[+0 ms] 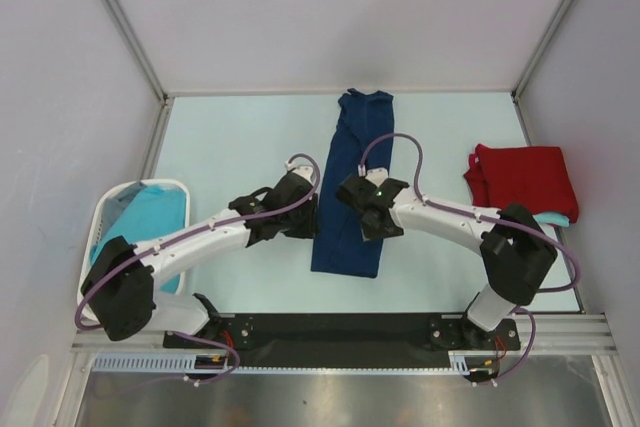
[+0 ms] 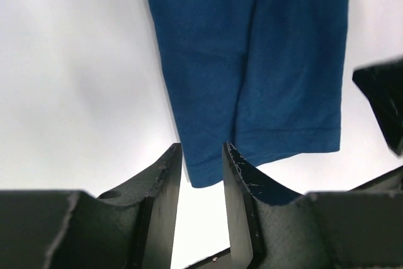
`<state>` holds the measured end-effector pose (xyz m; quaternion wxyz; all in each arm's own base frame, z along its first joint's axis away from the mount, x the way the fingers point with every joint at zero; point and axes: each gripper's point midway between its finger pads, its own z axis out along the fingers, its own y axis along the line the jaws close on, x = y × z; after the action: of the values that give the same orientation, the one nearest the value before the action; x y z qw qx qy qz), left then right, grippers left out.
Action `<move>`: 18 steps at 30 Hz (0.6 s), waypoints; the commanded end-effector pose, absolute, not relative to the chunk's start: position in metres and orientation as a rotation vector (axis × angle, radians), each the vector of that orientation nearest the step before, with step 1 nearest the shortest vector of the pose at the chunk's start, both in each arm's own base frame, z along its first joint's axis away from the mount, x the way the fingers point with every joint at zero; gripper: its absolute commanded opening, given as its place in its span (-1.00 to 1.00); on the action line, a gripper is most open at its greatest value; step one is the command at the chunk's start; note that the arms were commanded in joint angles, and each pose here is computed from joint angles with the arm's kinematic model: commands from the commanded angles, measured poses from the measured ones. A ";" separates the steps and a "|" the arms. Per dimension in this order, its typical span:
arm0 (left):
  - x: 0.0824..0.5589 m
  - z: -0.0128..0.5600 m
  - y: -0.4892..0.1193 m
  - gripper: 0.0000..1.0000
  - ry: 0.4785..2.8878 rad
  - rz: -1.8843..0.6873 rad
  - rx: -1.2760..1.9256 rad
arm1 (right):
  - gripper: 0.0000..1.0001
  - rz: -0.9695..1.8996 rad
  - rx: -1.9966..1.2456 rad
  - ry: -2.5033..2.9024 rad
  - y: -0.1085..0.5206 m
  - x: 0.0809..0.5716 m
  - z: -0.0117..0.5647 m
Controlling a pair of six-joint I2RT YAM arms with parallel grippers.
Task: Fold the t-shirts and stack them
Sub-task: Rotate the tshirt 95 degrees
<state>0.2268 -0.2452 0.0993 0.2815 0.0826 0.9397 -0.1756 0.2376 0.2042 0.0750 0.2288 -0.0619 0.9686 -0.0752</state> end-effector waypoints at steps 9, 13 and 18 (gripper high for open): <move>0.227 0.096 -0.250 -0.26 2.536 -0.509 0.177 | 0.00 -0.132 -0.193 2.650 0.236 0.200 0.067; 0.226 0.096 -0.248 -0.26 2.537 -0.500 0.179 | -0.02 -0.129 -0.236 2.652 0.249 0.195 0.063; 0.224 0.093 -0.244 -0.26 2.544 -0.490 0.184 | -0.20 -0.132 -0.260 2.670 0.256 0.188 0.052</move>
<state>0.2230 -0.2448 0.0899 0.2662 0.0782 0.9451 -0.1725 0.1860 0.2423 0.0503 0.2164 -0.1059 0.9686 -0.0615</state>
